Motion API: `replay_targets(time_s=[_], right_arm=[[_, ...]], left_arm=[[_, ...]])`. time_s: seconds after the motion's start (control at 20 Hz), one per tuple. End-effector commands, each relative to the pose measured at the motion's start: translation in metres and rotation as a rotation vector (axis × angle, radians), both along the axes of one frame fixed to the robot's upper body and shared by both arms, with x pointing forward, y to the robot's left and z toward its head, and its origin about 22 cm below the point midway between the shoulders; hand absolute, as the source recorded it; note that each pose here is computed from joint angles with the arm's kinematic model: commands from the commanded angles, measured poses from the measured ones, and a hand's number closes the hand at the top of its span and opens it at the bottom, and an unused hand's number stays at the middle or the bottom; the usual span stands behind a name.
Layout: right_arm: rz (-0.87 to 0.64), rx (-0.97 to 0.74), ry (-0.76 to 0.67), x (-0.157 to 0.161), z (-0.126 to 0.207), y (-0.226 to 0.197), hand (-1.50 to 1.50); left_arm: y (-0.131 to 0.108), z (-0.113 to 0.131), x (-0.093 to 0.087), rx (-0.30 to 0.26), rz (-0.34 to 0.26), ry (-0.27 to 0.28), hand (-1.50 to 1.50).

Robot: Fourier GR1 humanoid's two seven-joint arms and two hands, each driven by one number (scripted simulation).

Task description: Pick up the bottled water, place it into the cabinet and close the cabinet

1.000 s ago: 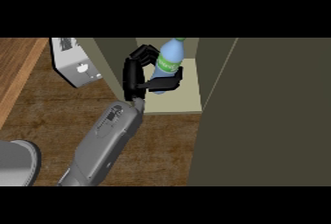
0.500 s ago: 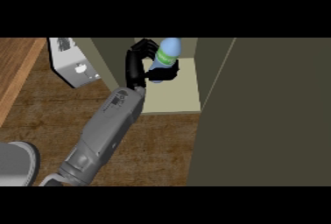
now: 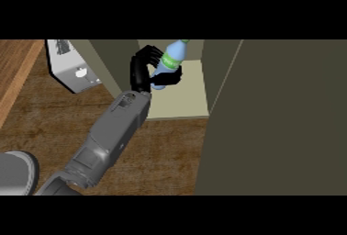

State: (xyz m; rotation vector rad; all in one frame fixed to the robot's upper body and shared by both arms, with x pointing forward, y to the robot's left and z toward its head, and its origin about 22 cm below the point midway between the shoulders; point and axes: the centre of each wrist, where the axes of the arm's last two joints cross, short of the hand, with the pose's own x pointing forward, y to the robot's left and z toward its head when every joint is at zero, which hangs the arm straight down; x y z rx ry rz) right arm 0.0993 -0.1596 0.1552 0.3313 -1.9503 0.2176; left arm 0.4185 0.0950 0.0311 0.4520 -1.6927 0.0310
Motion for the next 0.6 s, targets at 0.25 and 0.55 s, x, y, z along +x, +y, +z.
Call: replay_targets(time_s=[0.25, 0.55], right_arm=[[0.028, 0.011, -0.044, -0.012, 0.020, -0.007, -1.50], [0.018, 0.011, -0.051, -0.011, 0.012, -0.001, -1.50]], left_arm=[[0.011, -0.013, 0.004, 0.021, 0.063, 0.039, 1.50], [0.028, -0.022, 0.004, 0.157, 0.094, 0.051, -1.50]])
